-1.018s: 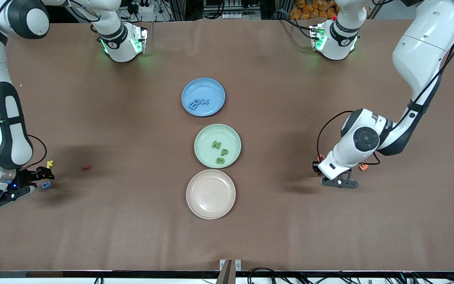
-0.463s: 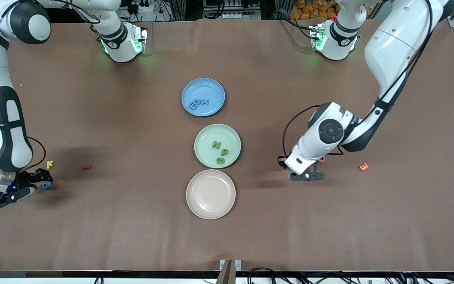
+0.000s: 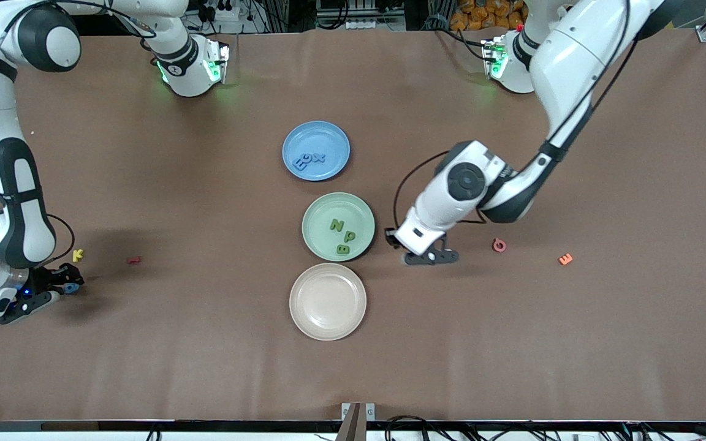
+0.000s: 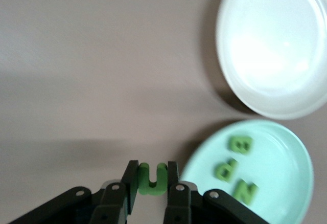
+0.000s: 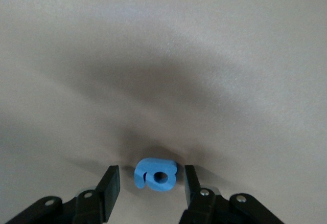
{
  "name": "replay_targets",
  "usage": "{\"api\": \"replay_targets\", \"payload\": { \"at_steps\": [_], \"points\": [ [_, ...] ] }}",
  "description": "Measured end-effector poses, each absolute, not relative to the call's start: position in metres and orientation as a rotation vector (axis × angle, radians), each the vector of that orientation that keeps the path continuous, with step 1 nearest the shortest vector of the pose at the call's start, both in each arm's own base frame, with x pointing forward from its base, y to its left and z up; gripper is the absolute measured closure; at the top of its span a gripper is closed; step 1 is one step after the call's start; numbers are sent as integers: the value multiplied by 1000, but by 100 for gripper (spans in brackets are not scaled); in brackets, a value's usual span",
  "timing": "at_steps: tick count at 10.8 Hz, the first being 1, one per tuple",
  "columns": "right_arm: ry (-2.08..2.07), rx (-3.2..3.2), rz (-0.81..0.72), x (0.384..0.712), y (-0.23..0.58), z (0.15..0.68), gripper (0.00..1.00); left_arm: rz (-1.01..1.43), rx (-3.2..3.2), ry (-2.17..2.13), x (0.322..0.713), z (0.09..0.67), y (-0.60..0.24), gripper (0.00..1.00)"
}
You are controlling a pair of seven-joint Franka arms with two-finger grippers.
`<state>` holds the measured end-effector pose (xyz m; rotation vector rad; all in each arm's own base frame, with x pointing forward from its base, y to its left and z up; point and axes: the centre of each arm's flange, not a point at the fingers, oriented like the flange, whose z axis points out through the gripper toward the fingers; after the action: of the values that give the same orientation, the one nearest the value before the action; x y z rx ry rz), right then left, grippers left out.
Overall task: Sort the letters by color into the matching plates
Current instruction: 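Place the green u on the green plate with the left gripper and release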
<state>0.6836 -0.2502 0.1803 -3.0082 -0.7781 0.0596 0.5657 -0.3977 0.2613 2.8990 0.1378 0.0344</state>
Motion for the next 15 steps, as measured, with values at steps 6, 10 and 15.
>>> {"api": "replay_targets", "payload": {
  "at_steps": [6,10,15],
  "points": [
    [-863,-2994,39,687,-247,178,63,-21,2886,148,501,259,-488,73],
    [-931,-2991,7,703,-223,195,63,-24,2900,219,487,253,-506,73],
    [-905,-3056,74,713,-144,265,63,35,3009,231,528,264,-469,19]
  ]
}}
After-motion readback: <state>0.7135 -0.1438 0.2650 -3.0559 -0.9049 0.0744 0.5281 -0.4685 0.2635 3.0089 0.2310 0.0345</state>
